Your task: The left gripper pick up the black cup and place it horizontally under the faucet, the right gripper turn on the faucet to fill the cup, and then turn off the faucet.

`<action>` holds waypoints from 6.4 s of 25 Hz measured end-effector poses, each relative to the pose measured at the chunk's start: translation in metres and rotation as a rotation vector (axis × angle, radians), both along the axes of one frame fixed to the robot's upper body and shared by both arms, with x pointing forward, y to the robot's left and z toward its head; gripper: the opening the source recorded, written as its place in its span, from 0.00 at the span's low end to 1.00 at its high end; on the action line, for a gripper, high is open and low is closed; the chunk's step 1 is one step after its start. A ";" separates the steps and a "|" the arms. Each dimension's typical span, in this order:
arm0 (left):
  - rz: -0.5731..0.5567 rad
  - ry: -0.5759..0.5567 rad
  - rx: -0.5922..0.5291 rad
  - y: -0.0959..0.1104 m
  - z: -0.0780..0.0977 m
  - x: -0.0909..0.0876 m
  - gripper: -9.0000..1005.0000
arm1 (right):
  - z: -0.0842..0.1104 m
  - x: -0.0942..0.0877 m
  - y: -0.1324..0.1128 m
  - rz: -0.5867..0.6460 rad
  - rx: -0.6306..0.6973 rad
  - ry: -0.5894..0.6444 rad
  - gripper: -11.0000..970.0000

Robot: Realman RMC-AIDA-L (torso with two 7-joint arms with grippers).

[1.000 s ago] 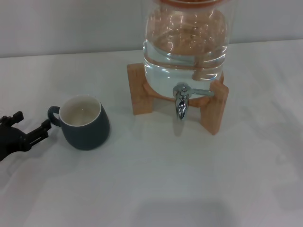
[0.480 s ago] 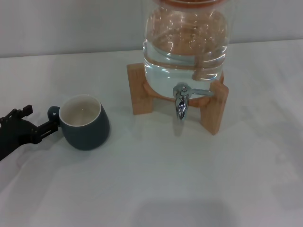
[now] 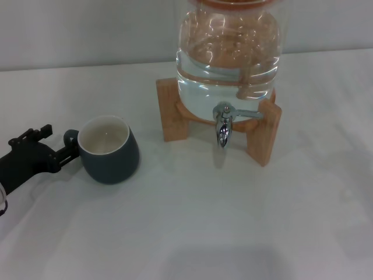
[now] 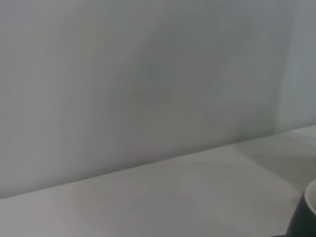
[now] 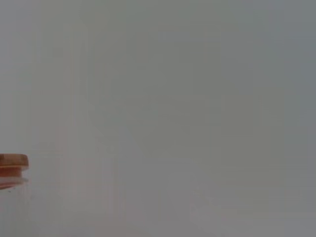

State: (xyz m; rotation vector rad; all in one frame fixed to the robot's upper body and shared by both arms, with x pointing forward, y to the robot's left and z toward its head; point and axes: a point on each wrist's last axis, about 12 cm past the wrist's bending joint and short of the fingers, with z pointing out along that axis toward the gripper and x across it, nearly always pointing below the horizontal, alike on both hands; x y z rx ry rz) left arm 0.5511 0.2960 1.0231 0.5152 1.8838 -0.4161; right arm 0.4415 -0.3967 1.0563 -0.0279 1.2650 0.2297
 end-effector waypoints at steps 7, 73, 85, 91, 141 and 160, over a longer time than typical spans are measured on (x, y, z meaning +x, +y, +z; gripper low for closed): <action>-0.019 -0.013 0.027 -0.003 -0.003 -0.002 0.81 | -0.001 -0.002 -0.001 -0.005 -0.001 0.005 0.79; -0.490 -0.028 0.119 -0.153 0.017 0.026 0.12 | 0.005 0.015 0.009 0.052 -0.008 -0.015 0.79; -0.456 -0.023 0.089 -0.150 0.016 0.024 0.14 | 0.004 0.013 0.007 0.044 -0.009 -0.007 0.79; -0.437 -0.016 0.073 -0.146 0.014 0.022 0.24 | 0.004 0.013 0.007 0.044 -0.010 -0.008 0.79; 0.185 -0.266 -0.270 0.020 0.012 -0.037 0.83 | 0.072 0.070 0.080 0.910 -0.215 0.359 0.79; 0.259 -0.381 -0.284 0.041 0.023 -0.046 0.83 | 0.068 0.081 0.116 0.986 -0.286 0.410 0.79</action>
